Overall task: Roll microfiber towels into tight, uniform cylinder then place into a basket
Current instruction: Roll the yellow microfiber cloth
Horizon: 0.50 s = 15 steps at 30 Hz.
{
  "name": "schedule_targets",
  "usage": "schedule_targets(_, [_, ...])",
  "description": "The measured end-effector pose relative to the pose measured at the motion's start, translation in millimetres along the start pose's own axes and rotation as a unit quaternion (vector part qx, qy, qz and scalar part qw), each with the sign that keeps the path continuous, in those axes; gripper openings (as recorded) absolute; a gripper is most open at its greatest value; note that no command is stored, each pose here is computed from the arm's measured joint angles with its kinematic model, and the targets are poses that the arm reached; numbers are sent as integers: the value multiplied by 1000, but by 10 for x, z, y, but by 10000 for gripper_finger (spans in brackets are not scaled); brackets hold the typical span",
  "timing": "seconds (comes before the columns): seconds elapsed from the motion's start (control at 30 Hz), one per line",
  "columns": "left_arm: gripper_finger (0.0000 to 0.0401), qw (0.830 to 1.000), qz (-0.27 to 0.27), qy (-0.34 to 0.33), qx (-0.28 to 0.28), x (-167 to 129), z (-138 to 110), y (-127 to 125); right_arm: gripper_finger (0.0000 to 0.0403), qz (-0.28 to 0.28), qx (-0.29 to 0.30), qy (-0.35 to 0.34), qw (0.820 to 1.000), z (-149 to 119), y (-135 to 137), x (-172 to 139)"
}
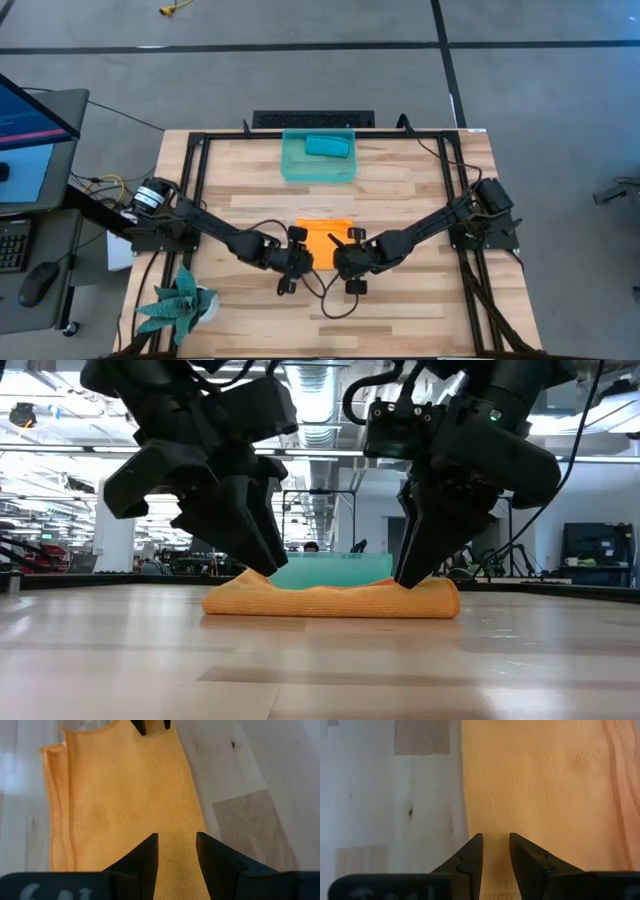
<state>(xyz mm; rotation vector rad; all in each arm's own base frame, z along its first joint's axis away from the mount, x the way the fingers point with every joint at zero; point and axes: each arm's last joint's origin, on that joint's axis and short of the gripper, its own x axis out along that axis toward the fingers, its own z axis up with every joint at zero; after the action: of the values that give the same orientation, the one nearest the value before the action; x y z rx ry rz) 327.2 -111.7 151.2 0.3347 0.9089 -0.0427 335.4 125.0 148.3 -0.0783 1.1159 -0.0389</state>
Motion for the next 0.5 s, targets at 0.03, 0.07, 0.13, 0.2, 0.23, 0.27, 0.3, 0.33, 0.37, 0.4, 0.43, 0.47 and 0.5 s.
schedule_targets(0.03, [125,1000,-2,1,-1,3,-1,9,118,-1,5,4,1000,-10,4,-2])
schedule_targets(0.07, [125,1000,-6,2,-2,8,-3,21,118,-2,10,10,1000,-23,5,-3])
schedule_targets(0.13, [125,1000,-14,2,-1,16,-4,41,118,-6,24,24,999,-52,0,-5])
schedule_targets(0.2, [125,1000,-22,3,2,23,-5,60,118,-9,38,32,999,-68,-2,-6])
schedule_targets(0.23, [125,1000,-25,3,2,26,-6,69,118,-9,42,32,999,-72,9,-9])
schedule_targets(0.27, [125,1000,-30,4,0,30,-7,77,118,-8,45,31,998,-73,17,-11])
schedule_targets(0.3, [125,999,-32,4,-1,32,-7,83,118,-8,46,30,998,-73,20,-11])
schedule_targets(0.33, [125,999,-33,4,-2,35,-8,92,118,-8,46,30,998,-74,25,-13])
schedule_targets(0.37, [125,999,-33,4,-3,38,-8,102,118,-8,47,31,998,-75,26,-13])
schedule_targets(0.4, [125,999,-32,5,-5,40,-9,110,118,-8,50,31,998,-76,27,-13])
schedule_targets(0.43, [125,999,-31,6,-7,56,-14,115,118,-9,54,34,998,-81,30,5])
schedule_targets(0.47, [125,999,-31,8,-11,78,-19,117,118,-6,58,38,998,-85,37,38])
schedule_targets(0.5, [125,999,-31,13,-10,92,-33,114,118,-3,58,47,997,-99,30,67])
